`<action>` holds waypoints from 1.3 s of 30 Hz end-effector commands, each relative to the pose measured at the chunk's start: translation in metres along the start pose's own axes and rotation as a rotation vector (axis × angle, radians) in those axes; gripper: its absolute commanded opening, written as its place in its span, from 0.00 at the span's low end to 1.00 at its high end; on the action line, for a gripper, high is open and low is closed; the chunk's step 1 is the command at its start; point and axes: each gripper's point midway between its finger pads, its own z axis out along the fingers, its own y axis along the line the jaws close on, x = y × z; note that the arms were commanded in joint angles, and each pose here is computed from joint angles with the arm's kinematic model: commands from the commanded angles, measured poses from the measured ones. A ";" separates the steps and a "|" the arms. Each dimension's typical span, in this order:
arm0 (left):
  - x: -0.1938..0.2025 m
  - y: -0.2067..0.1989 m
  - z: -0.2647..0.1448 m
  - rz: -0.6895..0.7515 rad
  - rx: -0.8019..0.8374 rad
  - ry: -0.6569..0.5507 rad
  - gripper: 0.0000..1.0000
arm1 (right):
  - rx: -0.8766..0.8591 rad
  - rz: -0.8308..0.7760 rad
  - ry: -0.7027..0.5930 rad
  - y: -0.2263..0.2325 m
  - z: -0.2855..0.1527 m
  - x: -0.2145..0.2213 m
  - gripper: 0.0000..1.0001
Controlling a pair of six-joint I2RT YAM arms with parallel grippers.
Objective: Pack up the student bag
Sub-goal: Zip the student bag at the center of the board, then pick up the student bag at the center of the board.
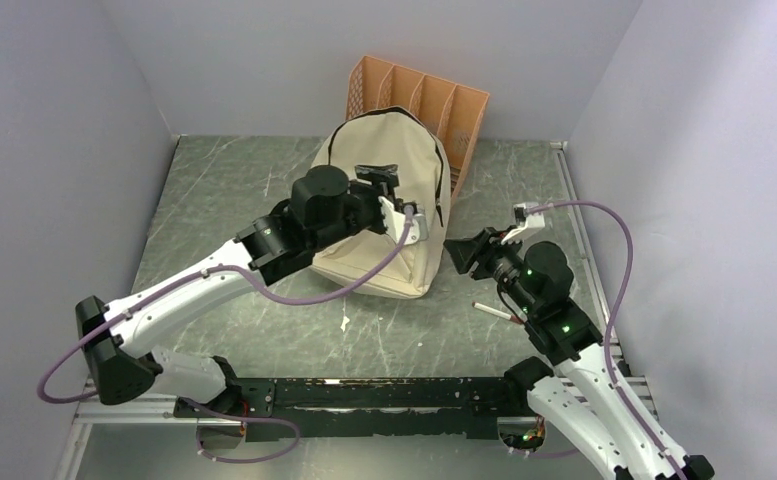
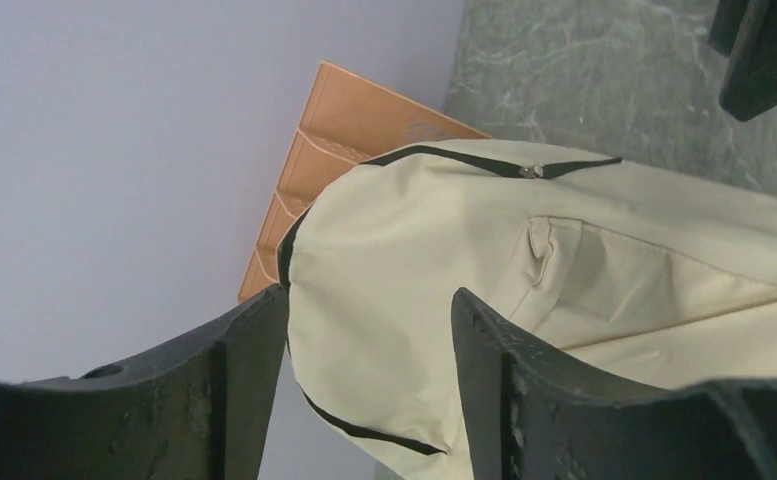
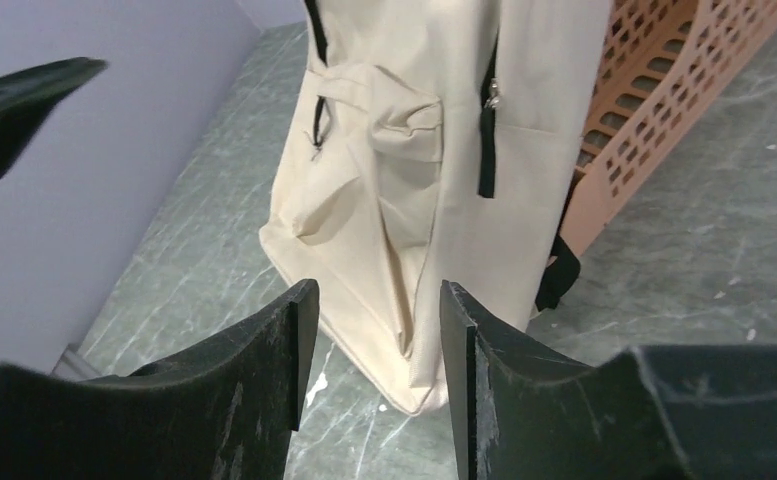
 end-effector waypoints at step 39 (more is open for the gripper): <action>0.293 0.040 0.067 -1.089 -0.247 0.235 0.97 | 0.352 -0.164 0.082 -0.062 0.164 -0.030 0.83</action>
